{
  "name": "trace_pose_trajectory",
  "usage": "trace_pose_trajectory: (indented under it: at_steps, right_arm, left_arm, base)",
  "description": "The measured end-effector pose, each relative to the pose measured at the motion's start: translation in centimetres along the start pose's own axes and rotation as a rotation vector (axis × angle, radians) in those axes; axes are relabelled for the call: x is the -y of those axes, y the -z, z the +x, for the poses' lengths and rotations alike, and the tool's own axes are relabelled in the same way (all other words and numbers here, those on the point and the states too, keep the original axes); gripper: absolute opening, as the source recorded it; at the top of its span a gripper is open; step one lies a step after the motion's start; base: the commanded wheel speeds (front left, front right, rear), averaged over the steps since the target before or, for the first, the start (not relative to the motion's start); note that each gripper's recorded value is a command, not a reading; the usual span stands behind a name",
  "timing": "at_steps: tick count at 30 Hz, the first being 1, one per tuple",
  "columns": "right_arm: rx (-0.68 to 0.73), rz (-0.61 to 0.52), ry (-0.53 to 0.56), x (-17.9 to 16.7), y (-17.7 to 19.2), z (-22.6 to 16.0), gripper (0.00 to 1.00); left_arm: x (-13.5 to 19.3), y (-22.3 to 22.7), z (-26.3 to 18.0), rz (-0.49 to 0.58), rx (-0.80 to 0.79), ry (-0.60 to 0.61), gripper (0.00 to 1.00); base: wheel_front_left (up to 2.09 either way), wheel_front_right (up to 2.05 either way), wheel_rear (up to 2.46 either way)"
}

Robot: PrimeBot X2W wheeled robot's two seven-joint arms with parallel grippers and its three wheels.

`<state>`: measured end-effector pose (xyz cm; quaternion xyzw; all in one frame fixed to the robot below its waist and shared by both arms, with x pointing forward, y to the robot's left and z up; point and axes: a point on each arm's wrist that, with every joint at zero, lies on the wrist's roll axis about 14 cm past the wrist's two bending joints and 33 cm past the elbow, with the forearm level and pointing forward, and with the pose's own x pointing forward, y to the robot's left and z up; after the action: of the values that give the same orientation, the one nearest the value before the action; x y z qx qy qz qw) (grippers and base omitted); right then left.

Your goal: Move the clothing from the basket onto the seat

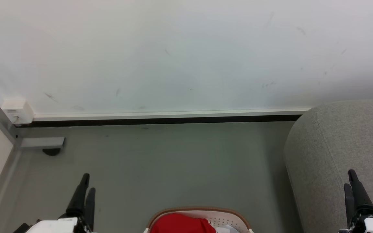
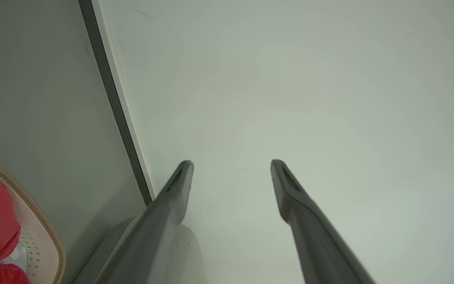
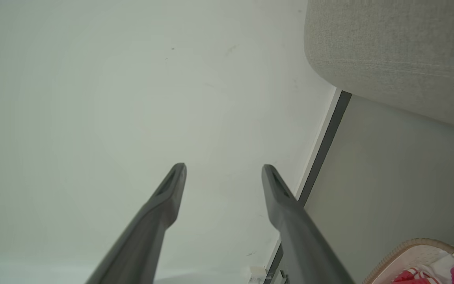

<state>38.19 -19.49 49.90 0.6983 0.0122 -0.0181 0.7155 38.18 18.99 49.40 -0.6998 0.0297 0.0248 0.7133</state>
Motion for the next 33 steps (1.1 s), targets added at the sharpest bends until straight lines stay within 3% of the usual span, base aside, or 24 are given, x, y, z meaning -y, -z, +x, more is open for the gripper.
trace_pose_trajectory:
  at_steps: [19, 33]
  right_arm:
    - [0.009, -0.392, -0.106, -1.8, 0.8, -0.5, 1.0]
    - [-0.001, -0.732, -0.172, -2.6, 1.8, -0.9, 1.0]
  left_arm:
    - [-0.2, 1.5, 0.1, 0.292, -0.003, -0.028, 1.0]
    - [0.0, 2.2, 0.1, 0.634, -0.002, -0.018, 1.0]
  base:
    - [0.0, 0.0, 0.0]
    - [0.0, 0.0, 0.0]
